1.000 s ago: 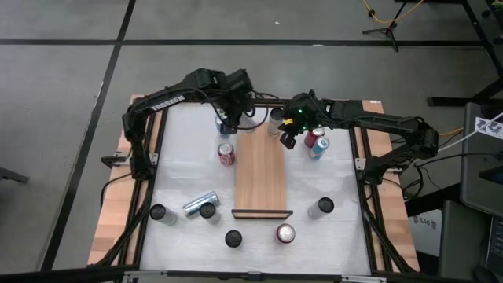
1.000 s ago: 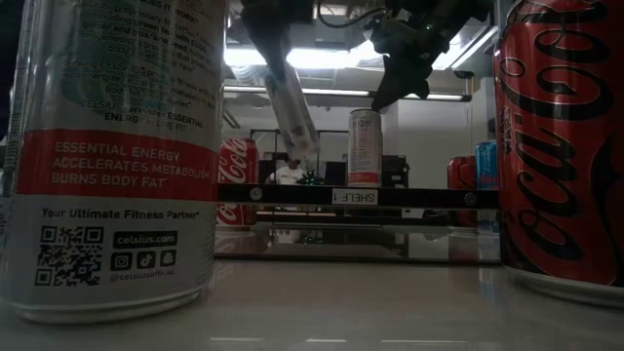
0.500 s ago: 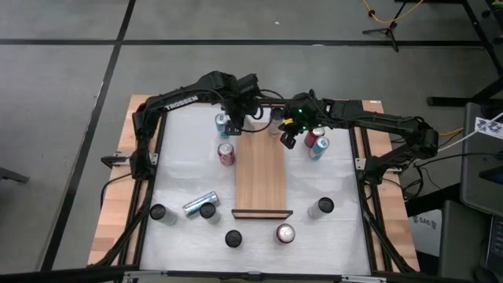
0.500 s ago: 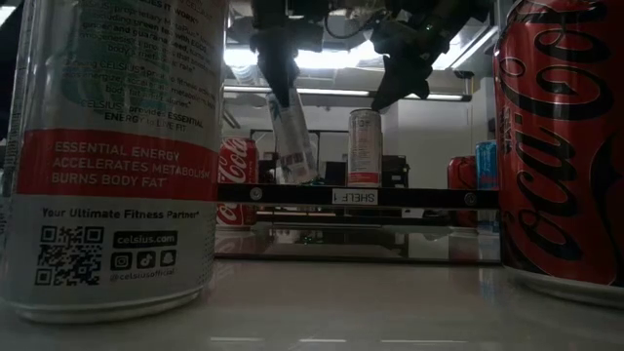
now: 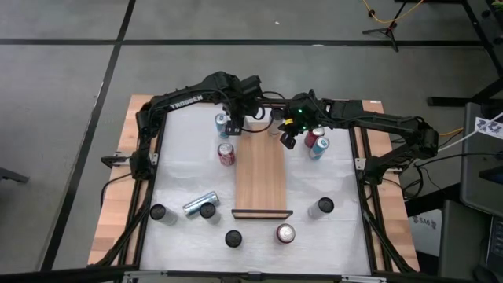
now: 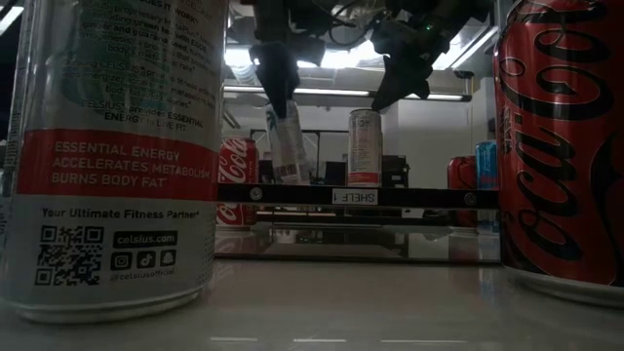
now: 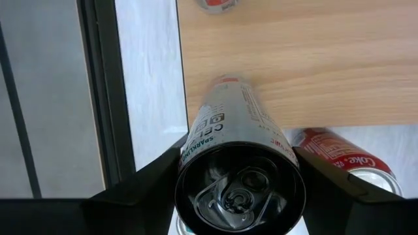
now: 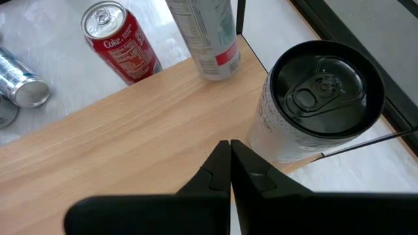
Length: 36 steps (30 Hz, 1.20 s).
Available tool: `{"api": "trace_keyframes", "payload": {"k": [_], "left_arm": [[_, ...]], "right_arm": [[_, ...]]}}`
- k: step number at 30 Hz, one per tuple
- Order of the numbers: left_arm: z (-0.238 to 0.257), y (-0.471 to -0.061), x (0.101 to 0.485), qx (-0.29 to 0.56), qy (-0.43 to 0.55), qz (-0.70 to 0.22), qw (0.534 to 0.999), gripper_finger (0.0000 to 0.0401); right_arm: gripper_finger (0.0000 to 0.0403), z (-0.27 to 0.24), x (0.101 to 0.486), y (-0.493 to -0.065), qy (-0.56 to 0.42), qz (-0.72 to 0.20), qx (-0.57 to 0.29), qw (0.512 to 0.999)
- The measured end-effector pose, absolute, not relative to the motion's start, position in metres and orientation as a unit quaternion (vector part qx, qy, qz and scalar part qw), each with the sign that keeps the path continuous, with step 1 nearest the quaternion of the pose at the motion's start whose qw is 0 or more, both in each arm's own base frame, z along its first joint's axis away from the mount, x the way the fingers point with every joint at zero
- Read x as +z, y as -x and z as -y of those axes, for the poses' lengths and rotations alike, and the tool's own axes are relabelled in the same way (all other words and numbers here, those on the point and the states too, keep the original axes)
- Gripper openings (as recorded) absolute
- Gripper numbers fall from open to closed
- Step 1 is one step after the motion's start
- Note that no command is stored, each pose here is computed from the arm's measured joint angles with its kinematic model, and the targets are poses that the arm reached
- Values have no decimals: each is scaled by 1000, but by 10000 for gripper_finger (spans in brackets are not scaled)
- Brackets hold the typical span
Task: Place canned beverage on shelf
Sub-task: Put the white pink soda can on the shelf aligned with the other white pink soda can
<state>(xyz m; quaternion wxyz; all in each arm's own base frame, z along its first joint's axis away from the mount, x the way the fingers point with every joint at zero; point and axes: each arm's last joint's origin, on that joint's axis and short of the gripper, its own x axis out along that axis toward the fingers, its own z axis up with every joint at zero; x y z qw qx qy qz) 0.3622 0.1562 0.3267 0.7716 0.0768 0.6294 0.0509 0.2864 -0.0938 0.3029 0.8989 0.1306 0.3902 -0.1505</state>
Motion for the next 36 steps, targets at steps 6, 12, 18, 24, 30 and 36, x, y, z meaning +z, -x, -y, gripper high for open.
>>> {"api": "trace_keyframes", "payload": {"k": [6,12,18,24,30,36], "left_arm": [[-157,-363,327,52,-77,-628,773,241],[-159,-367,319,46,-71,-632,770,241],[-159,-368,319,42,-71,-629,773,241],[-159,-368,319,41,-72,-629,773,248],[-159,-369,318,44,-74,-628,773,257],[-160,-370,318,49,-74,-623,778,259]], "right_arm": [[1,94,303,-286,-131,-390,-150,899],[1,94,303,-286,-130,-390,-150,899],[1,94,303,-286,-131,-390,-150,899],[1,94,303,-286,-131,-390,-150,899],[1,94,303,-286,-130,-390,-150,899],[1,94,303,-286,-130,-390,-150,899]]}}
